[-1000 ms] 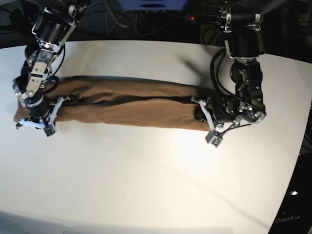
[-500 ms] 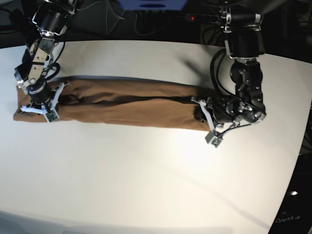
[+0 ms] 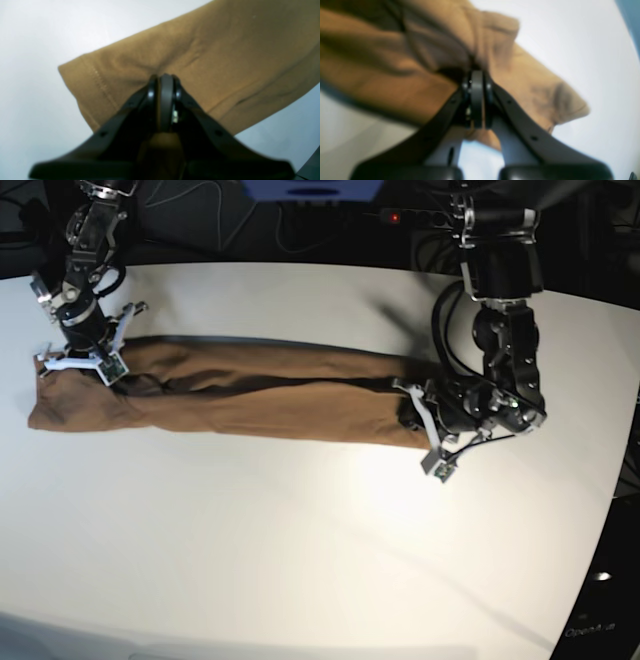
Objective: Fold the T-shirt properly
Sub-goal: 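Slide the right gripper along the strip end, keeping hold of the shirt, then rotate the right gripper at the strip end and press it onto the table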
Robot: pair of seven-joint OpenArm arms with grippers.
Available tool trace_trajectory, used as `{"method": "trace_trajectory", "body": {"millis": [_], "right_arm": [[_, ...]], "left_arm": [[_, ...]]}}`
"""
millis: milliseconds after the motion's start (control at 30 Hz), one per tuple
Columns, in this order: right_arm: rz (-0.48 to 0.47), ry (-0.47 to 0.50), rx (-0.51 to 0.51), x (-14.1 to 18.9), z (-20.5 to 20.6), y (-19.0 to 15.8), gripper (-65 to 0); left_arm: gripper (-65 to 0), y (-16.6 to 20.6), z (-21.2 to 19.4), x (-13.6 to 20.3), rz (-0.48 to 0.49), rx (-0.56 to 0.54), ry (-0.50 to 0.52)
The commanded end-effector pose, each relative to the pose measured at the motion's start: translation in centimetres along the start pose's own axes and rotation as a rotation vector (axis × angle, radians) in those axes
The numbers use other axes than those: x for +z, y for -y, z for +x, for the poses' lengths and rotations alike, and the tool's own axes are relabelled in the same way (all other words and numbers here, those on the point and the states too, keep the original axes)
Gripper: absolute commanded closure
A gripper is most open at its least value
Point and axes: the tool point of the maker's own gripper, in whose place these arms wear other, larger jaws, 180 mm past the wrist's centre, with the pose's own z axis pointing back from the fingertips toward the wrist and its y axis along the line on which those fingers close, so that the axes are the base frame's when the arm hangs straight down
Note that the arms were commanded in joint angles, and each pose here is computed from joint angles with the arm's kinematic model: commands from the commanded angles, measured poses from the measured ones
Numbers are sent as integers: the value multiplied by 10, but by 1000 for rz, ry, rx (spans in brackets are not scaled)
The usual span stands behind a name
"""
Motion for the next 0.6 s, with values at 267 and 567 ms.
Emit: {"method": "trace_trajectory", "body": {"millis": [267, 567], "right_arm": [[-108, 82, 8, 21, 36, 22, -1], [-202, 137, -33, 25, 100, 34, -1]], "left_arm": [[-26, -9, -33, -1, 45, -12, -151], [-26, -9, -33, -1, 45, -12, -151]]}}
